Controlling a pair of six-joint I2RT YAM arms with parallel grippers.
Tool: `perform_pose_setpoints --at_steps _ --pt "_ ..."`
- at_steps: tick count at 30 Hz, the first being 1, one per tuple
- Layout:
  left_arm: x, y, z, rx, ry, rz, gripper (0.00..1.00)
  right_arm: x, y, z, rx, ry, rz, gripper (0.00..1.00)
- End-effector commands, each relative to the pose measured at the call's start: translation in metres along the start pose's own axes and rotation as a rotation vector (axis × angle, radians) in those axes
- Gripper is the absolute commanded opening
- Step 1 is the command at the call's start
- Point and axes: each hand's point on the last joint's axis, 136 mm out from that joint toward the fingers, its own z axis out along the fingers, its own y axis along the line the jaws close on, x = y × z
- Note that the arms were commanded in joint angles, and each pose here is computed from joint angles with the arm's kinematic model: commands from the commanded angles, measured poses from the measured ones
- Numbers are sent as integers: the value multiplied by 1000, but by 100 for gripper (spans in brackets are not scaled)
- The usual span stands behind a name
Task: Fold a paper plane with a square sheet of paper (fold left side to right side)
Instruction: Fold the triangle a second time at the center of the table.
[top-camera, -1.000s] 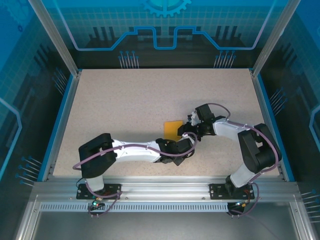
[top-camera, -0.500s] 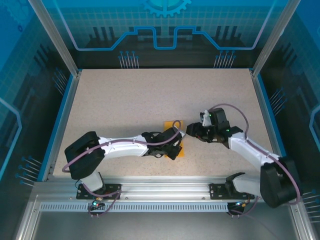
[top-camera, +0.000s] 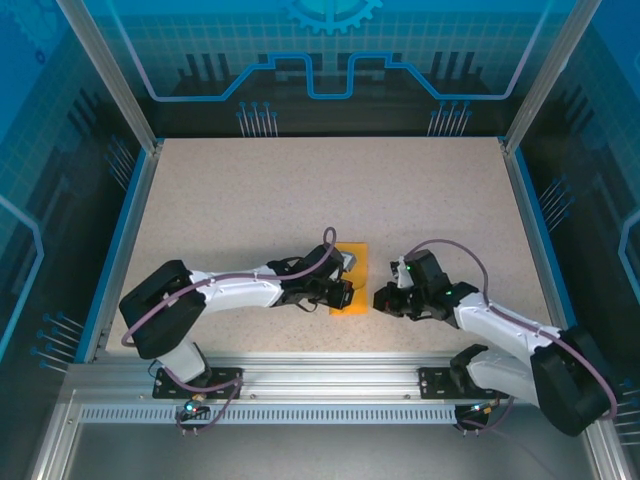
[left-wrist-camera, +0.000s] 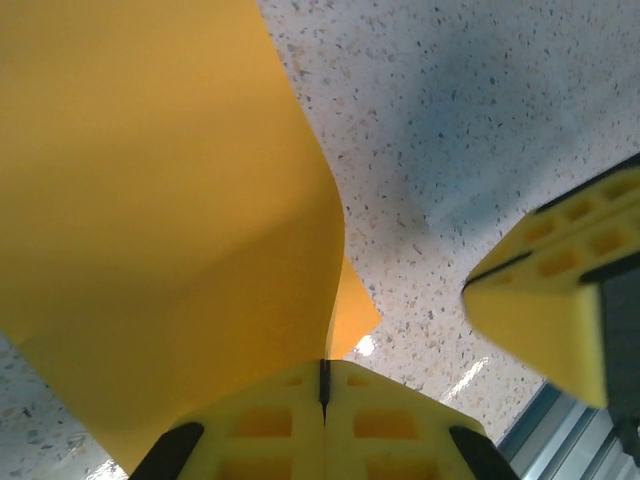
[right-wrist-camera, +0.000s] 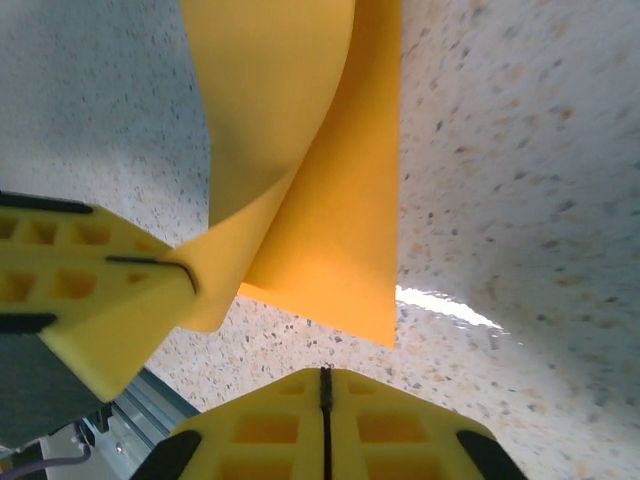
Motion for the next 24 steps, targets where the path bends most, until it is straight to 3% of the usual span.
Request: perform_pose_setpoints --at_steps 1,10,24 --pt "-8 -6 -10 57 -32 -50 1 0 4 13 8 1 0 4" --pt "-12 10 -17 19 -60 -85 2 -2 11 34 61 32 -23 0" --pt "-11 29 -14 -86 -50 -65 2 13 -15 39 193 109 0 0"
